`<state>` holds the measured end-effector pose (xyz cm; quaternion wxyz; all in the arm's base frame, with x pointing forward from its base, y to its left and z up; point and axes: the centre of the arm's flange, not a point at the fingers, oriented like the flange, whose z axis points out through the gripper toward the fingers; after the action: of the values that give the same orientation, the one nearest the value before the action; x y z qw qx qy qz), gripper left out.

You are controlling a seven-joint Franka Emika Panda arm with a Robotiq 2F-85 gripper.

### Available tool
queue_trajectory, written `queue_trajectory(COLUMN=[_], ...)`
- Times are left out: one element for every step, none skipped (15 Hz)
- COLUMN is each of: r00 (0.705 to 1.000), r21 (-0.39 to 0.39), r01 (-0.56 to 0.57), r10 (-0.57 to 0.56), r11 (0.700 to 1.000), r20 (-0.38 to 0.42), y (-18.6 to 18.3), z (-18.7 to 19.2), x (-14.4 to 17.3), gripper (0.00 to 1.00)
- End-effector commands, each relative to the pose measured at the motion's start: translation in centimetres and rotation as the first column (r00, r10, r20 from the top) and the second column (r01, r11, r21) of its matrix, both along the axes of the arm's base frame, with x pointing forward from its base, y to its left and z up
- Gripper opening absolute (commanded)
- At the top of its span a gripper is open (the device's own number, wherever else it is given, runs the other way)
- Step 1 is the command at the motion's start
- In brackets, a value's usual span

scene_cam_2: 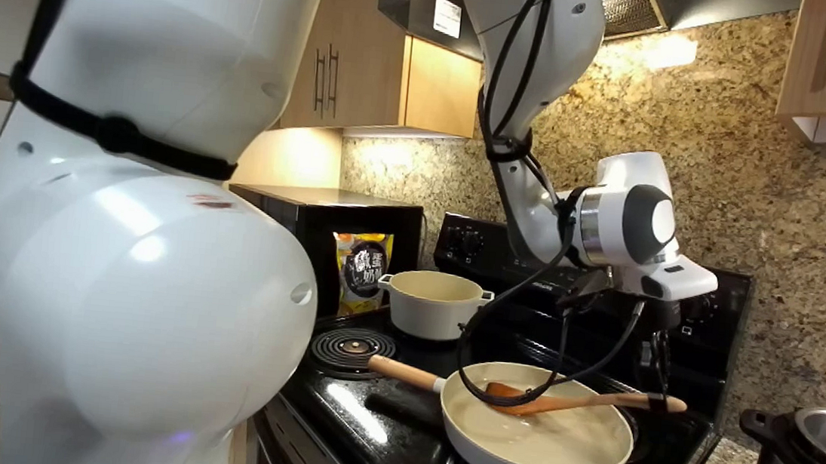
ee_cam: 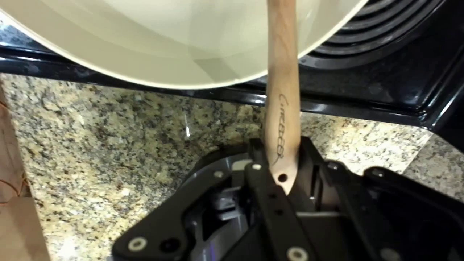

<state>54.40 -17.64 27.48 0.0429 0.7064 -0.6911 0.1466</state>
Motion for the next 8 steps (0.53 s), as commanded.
queue_trajectory(r00=[0.992,0.987,0.981,0.974,0.968,0.962,0.957,0.954], r21=[0.011,0.017,0.026,0.035,0.047,0.055,0.062,0.067], r01=[0.122,0.154,0.188,0.217,0.242,0.26,0.275,0.283], r10=[-0.122,-0.155,-0.189,-0.219,-0.245,-0.263,-0.279,-0.288], r11=[0.992,0.988,0.982,0.976,0.969,0.964,0.959,0.957], r20=[0.038,0.039,0.045,0.051,0.063,0.069,0.073,0.077], y=[2.2,2.2,2.1,2.0,1.8,1.6,1.3,1.1], z=[-0.7,-1.1,-1.5,-1.7,-1.9,-2.0,-1.9,-1.9], x=[-4.7,-5.6,-6.4,-7.2,-7.9,-8.5,-9.1,-9.5], gripper=[0.11,0.11,0.11,0.11,0.11,0.11,0.11,0.11])
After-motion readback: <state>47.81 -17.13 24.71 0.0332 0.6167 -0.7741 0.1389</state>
